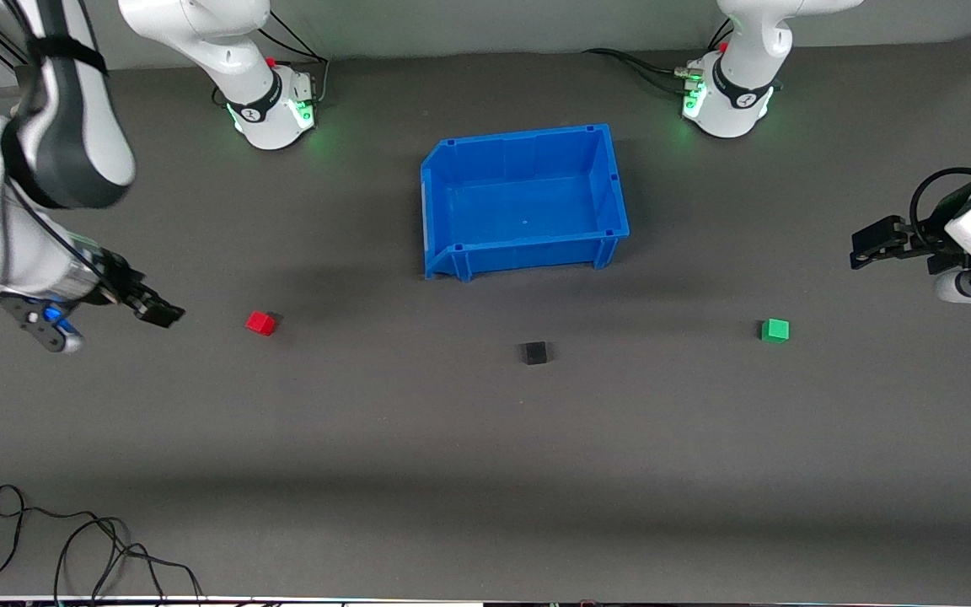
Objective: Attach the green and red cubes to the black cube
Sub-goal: 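Reach the open right gripper down over the red cube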
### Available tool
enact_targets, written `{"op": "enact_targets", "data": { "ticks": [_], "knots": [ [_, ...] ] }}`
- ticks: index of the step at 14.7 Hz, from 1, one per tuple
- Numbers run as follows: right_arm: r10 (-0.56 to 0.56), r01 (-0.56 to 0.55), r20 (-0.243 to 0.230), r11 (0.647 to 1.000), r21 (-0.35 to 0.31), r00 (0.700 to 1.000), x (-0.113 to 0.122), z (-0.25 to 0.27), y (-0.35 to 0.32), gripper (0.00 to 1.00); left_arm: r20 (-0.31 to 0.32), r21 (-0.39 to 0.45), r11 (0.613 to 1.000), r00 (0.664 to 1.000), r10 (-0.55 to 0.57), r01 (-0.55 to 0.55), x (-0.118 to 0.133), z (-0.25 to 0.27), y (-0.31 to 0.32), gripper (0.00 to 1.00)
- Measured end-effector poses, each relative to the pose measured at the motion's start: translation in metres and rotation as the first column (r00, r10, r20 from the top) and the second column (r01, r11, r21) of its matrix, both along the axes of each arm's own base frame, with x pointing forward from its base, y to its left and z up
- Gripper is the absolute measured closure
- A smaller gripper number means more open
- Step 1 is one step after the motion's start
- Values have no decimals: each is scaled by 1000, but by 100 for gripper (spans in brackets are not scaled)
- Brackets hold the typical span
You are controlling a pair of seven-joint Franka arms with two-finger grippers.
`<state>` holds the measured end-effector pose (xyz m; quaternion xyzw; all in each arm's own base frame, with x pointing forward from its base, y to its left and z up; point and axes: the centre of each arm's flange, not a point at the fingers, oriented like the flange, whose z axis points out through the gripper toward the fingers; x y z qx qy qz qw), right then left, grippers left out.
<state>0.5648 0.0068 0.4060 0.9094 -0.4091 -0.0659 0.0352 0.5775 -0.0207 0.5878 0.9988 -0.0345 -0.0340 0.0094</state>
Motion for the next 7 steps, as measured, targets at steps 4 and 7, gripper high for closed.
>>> {"op": "enact_targets", "data": {
  "ticks": [4, 7],
  "knots": [
    [-262, 261, -13, 964, -52, 965, -13, -89, 17, 0, -27, 17, 973, 972, 232, -232, -2, -2, 32, 0],
    [-430, 429, 2, 899, -83, 903, -25, -146, 24, 0, -50, 50, 878, 877, 479, -477, -2, -11, 50, 0]
  ]
}}
